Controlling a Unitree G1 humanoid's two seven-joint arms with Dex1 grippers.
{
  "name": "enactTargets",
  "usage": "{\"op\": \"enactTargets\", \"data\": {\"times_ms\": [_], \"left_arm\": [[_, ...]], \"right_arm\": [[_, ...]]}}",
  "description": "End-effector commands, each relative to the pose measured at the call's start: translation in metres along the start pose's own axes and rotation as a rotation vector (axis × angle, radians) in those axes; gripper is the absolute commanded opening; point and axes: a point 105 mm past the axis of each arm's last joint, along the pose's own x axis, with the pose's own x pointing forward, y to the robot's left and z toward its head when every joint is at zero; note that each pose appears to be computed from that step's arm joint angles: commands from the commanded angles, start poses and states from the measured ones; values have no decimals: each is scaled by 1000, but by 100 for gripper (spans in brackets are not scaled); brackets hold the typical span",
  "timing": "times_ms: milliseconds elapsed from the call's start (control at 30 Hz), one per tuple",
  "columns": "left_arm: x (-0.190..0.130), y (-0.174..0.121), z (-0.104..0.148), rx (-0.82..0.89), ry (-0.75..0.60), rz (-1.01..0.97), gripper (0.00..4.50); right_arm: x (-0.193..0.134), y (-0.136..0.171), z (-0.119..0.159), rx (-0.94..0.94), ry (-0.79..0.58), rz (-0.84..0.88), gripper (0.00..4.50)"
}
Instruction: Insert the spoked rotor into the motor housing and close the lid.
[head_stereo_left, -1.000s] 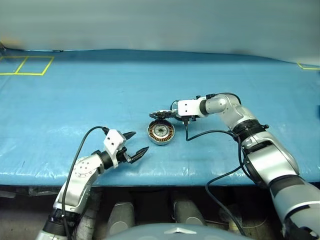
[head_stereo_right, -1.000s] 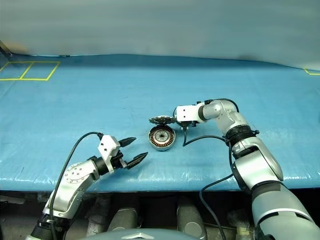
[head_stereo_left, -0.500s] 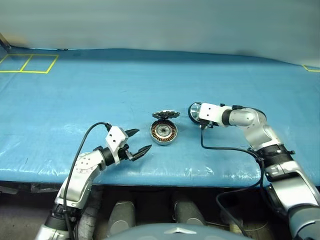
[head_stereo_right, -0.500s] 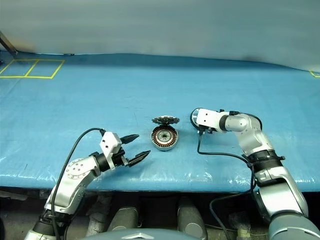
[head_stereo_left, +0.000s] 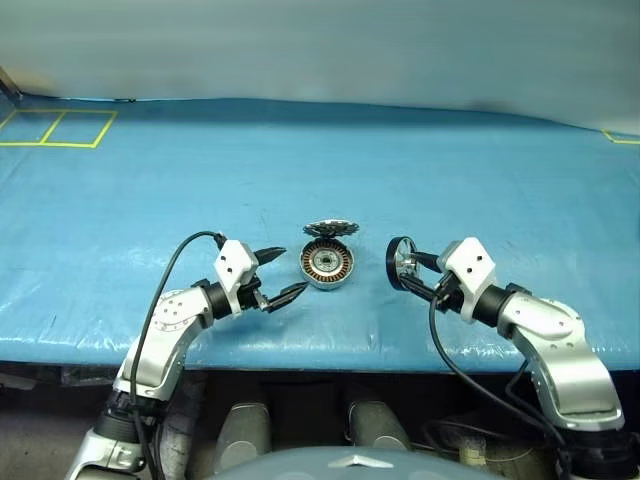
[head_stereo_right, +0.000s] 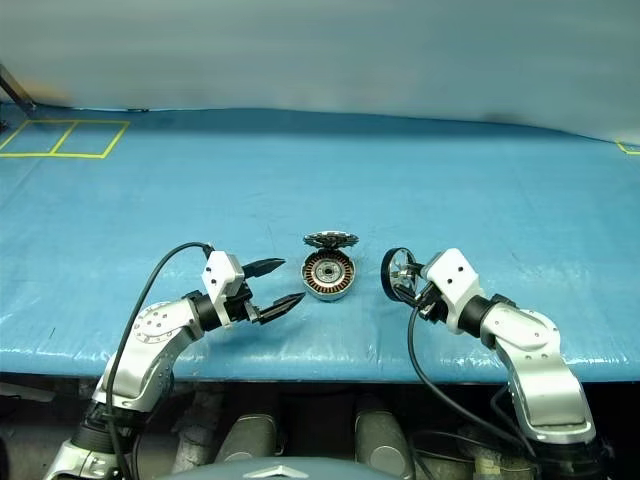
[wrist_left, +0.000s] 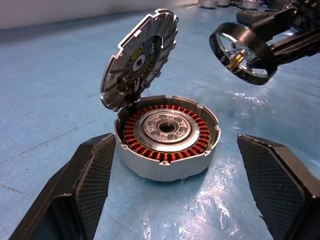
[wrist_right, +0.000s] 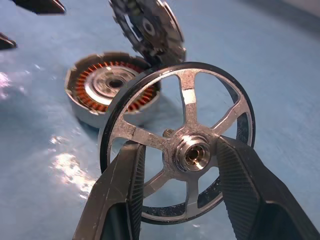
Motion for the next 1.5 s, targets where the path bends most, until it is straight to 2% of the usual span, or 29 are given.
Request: {"op": "enactTargets", "data": {"times_ms": [33, 133, 267, 667, 833, 1100, 1500], "left_arm": [[-1, 6, 7, 17, -23, 3, 416], [0, 7, 8, 21, -21, 2, 416], [1, 8, 9, 25, -22, 2, 416], [-6, 7, 8, 24, -18, 32, 416], [-6, 6, 7, 20, -18, 46, 416], [-5, 2, 6, 13, -19, 43, 416], [-2, 3, 8, 10, -24, 38, 416]], "right_arm": [[0, 30, 23, 23, -93, 77, 180], [11, 44, 22, 73, -111, 112, 180], [28, 48, 20, 116, -139, 112, 180], [64, 54, 32, 37, -176, 190, 180], [69, 47, 35, -6, -172, 184, 180], [78, 34, 24, -79, -116, 160, 180], [84, 32, 38, -118, -165, 160, 180]]}}
